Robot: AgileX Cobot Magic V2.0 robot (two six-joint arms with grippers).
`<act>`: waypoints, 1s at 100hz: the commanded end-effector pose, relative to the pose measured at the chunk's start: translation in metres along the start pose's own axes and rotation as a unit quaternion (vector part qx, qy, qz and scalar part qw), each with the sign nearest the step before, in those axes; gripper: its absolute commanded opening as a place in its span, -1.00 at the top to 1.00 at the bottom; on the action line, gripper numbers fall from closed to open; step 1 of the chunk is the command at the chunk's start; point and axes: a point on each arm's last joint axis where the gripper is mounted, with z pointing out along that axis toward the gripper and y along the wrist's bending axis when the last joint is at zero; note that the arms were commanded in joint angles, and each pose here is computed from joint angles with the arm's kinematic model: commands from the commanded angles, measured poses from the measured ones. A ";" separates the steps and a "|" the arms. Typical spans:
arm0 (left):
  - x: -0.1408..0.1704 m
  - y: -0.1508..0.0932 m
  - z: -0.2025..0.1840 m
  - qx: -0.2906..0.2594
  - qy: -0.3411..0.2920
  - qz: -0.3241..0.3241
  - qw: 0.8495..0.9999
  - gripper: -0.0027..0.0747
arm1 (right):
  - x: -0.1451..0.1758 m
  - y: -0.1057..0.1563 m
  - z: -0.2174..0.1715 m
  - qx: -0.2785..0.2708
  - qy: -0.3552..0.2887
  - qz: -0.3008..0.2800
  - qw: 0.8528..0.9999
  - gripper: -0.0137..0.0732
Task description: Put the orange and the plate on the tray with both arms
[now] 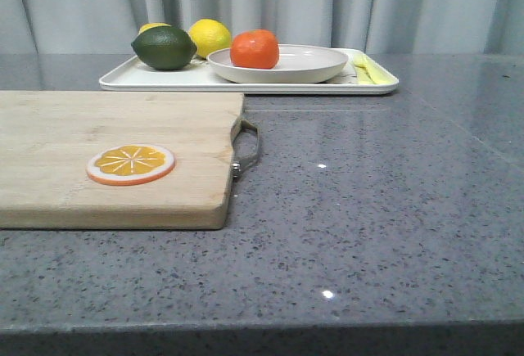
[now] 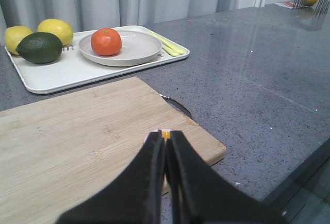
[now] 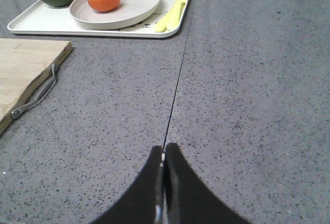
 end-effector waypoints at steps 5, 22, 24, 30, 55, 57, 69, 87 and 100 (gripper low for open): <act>-0.013 -0.001 -0.002 0.003 -0.041 -0.009 0.999 0.98 | -0.013 0.001 -0.003 -0.001 -0.041 -0.007 0.999 0.84; -0.013 -0.001 -0.002 0.003 -0.041 -0.009 0.999 0.98 | -0.013 0.001 -0.003 -0.001 -0.041 -0.007 0.999 0.84; -0.013 -0.001 -0.002 0.003 -0.041 -0.009 0.999 0.98 | -0.013 0.001 -0.003 -0.001 -0.041 -0.007 0.999 0.84; -0.013 -0.001 -0.002 0.003 -0.041 -0.009 0.999 0.98 | -0.013 0.001 -0.003 -0.001 -0.041 -0.007 0.999 0.84; -0.012 -0.001 -0.001 0.003 -0.039 -0.009 0.999 0.98 | -0.013 0.001 -0.003 -0.001 -0.041 -0.007 0.999 0.84; -0.011 -0.001 -0.001 0.003 -0.039 -0.010 0.999 0.98 | -0.013 0.001 -0.003 -0.001 -0.041 -0.007 0.999 0.84; -0.012 0.000 0.002 -0.005 -0.064 -0.010 0.998 0.98 | -0.013 0.001 -0.003 -0.001 -0.041 -0.007 0.999 0.84; -0.006 0.011 0.011 -0.075 -0.132 -0.003 0.988 0.98 | -0.013 0.001 -0.003 -0.001 -0.041 -0.007 0.999 0.84; 0.009 0.023 0.019 -0.136 -0.179 -0.001 0.975 0.98 | -0.013 0.001 -0.003 -0.001 -0.041 -0.007 0.999 0.84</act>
